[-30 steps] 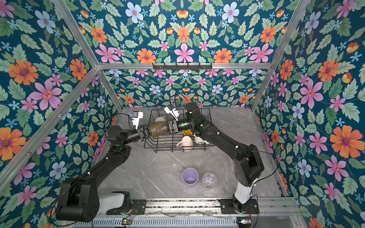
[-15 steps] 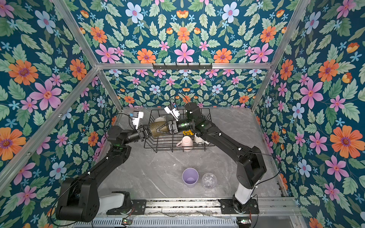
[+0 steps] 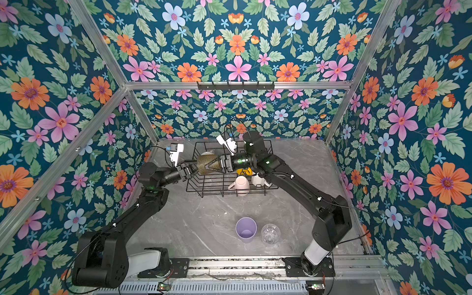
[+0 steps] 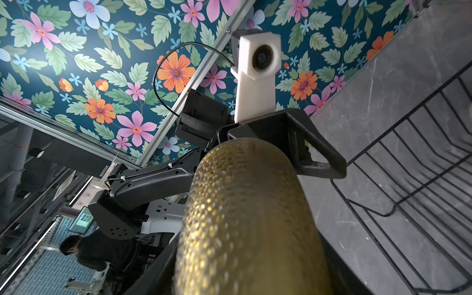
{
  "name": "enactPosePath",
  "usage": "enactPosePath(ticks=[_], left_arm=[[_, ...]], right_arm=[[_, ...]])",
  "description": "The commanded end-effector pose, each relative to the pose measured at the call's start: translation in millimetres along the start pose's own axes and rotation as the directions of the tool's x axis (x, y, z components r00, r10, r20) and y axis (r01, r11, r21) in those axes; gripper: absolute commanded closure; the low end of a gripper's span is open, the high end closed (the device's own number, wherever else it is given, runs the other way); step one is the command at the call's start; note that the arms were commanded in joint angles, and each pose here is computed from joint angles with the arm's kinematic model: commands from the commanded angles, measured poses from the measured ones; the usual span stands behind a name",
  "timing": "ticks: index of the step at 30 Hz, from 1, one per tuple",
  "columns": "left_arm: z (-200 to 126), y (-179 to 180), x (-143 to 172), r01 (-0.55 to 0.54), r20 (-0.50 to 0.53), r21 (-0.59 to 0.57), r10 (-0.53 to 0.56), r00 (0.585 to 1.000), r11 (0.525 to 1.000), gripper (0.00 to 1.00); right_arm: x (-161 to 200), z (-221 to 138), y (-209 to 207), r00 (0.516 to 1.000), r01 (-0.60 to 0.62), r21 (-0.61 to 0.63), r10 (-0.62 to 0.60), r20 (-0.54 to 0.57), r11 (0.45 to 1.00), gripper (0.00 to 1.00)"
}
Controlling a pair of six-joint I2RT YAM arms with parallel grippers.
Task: Load cups into a dish rack
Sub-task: Place the cup upside down at the dish rack.
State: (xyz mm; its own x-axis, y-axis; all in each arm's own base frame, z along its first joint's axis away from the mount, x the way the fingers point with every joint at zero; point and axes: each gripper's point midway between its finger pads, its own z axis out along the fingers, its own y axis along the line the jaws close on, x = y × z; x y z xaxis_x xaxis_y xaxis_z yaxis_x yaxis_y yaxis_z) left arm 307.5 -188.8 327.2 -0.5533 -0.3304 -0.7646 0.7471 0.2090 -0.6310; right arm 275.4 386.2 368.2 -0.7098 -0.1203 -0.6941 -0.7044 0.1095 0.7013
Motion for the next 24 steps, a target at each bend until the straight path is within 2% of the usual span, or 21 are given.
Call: enactPosePath(ticks=[1, 4, 6, 9, 13, 16, 19, 24], left_arm=[[-4, 11, -4, -0.02, 0.019, -0.065, 0.021, 1.0, 0.998, 0.43], [-13, 30, -7, -0.031, 0.023, -0.198, 0.036, 0.999, 0.98, 0.35], [-23, 47, -12, -0.044, 0.025, -0.334, 0.055, 0.998, 0.941, 0.29], [-44, 66, -21, -0.065, 0.029, -0.525, 0.094, 0.995, 0.849, 0.25], [-82, 82, -35, -0.074, 0.05, -0.733, 0.163, 0.985, 0.676, 0.18], [-104, 79, -45, -0.091, 0.065, -0.809, 0.243, 0.968, 0.581, 0.14], [-122, 72, -51, -0.099, 0.076, -0.854, 0.309, 0.948, 0.512, 0.09], [-138, 64, -51, -0.1, 0.078, -0.885, 0.358, 0.93, 0.455, 0.05]], right_arm=[[-3, -8, 4, 0.998, 0.063, 0.05, -0.063, 0.009, 0.997, 0.8], [-3, -14, 1, 0.997, 0.074, 0.118, -0.075, 0.004, 0.99, 0.8], [-2, -18, -4, 0.997, 0.078, 0.168, -0.078, -0.006, 0.983, 0.8], [-1, -23, -16, 0.996, 0.086, 0.252, -0.084, -0.019, 0.964, 0.8], [0, -31, -41, 0.995, 0.099, 0.395, -0.083, -0.058, 0.913, 0.8], [-2, -34, -59, 0.993, 0.115, 0.479, -0.083, -0.087, 0.87, 0.8], [-1, -33, -84, 0.99, 0.121, 0.555, -0.061, -0.126, 0.823, 0.8], [-8, -28, -106, 0.986, 0.137, 0.613, -0.048, -0.159, 0.778, 0.8]])
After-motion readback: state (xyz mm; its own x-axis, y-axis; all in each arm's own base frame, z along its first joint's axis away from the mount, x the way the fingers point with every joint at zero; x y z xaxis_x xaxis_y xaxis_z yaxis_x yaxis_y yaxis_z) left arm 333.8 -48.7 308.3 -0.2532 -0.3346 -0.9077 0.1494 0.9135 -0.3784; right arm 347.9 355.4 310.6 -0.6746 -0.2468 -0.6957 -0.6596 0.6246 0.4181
